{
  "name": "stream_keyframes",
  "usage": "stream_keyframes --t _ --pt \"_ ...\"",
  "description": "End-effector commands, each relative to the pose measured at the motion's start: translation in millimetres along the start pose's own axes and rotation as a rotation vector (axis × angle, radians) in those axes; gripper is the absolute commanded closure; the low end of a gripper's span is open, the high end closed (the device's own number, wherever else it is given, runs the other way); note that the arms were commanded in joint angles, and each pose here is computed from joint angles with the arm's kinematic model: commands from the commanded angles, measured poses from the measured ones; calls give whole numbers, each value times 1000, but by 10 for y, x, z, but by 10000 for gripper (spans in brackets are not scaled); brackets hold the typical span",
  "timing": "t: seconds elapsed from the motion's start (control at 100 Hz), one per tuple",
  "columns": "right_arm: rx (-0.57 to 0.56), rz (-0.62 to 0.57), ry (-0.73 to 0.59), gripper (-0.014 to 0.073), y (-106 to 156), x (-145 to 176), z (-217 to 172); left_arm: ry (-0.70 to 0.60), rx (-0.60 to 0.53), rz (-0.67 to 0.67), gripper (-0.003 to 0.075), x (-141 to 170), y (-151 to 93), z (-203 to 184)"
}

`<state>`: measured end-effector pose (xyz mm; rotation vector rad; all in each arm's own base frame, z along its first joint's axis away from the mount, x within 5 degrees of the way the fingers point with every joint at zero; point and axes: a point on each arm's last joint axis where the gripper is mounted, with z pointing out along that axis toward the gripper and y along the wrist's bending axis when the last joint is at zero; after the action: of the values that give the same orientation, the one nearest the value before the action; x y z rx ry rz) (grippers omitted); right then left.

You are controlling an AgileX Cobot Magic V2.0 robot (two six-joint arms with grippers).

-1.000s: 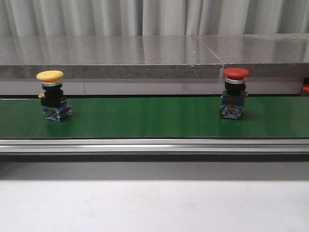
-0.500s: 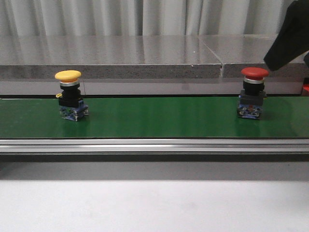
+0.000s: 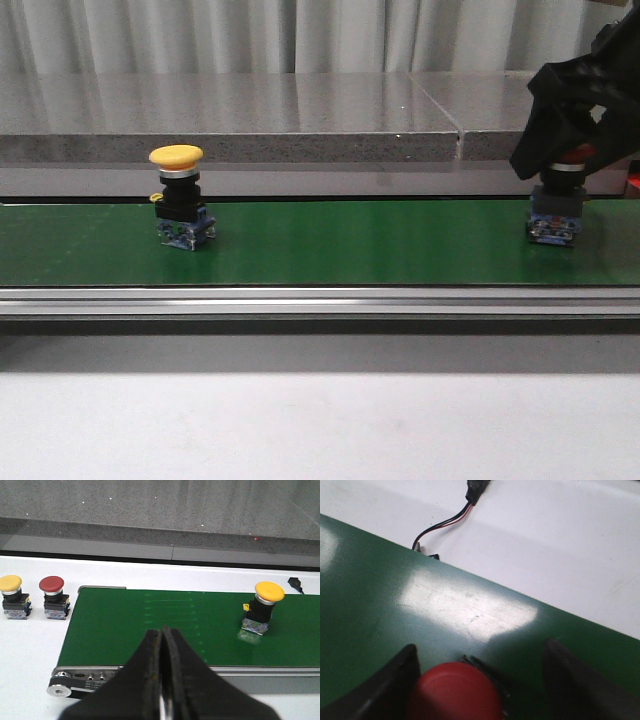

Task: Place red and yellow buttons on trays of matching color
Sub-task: 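Lower the right gripper onto the red button at the belt's end, then move the red button over the red tray and release it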

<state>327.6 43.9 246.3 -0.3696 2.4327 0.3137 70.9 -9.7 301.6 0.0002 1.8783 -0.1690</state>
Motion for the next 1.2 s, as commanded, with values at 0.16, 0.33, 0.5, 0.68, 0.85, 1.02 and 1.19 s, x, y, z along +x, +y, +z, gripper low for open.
stream_keyframes --t 0.16,0.33,0.5,0.68,0.85,1.02,1.19 --pt "-14 -30 -70 480 50 -220 -195 -91 17 -10 739 -142 -21 -29" --pt "-25 -32 -108 518 -6 -421 -434 -91 17 -10 739 -142 -21 -29" --pt "23 -1 -166 518 -312 -643 -802 -91 17 -10 739 -142 -21 -29" --pt "188 117 -277 518 -892 -717 -1238 -91 17 -10 739 -142 -21 -29" --pt "364 228 -360 518 -1453 -603 -1436 -91 17 -10 739 -142 -21 -29" --pt "502 313 -410 518 -1909 -455 -1437 -91 17 -10 739 -142 -21 -29" --pt "585 355 -430 518 -2248 -367 -1255 -91 17 -10 739 -142 -21 -29"
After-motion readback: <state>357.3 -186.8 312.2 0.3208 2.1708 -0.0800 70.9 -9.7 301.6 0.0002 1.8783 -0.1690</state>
